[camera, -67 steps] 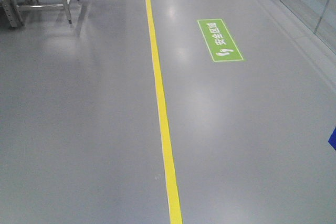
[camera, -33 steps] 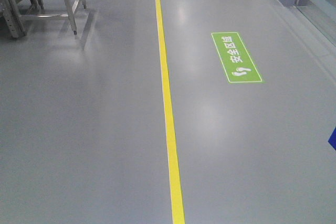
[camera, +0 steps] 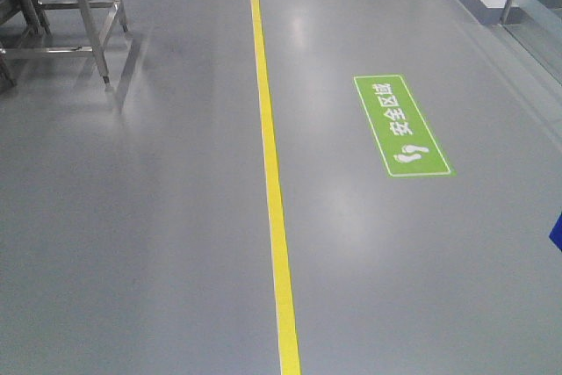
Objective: Pour parts from conveyor to right shelf
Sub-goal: 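Drive along the yellow floor line past the metal carts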
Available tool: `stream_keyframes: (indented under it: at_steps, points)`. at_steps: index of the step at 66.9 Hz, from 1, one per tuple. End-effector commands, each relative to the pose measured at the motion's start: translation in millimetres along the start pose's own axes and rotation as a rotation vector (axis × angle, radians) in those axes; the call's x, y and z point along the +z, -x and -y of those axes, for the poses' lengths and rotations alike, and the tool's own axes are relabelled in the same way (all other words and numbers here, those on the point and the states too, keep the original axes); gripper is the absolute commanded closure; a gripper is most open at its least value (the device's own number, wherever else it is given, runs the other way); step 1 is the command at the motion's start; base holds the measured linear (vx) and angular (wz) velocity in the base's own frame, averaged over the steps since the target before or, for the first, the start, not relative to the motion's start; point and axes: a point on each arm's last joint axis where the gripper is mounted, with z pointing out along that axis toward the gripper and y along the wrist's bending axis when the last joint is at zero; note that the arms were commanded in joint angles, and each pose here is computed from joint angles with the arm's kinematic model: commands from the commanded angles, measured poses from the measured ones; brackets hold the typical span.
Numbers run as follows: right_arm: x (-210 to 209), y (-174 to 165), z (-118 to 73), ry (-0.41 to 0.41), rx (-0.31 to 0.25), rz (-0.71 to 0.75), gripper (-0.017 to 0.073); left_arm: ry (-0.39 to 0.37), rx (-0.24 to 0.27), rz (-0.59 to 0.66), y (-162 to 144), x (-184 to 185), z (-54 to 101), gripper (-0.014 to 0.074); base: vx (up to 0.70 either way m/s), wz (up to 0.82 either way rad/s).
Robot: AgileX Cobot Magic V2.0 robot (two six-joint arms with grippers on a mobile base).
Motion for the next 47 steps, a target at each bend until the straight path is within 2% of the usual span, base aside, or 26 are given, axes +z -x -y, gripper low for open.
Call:
stream_keyframes:
  at_steps: [1, 47]
  points:
    - [-1.0, 15.2, -0.1, 0.003, -0.021, 0.096, 0.0564, -0.011, -0.016, 0.06, -1.5, -0.3, 0.2, 0.06, 0.6, 0.05]
    - [-1.0, 15.2, -0.1, 0.003, -0.021, 0.096, 0.0564, -0.011, -0.016, 0.06, -1.5, -0.3, 0.2, 0.06, 0.66, 0.15]
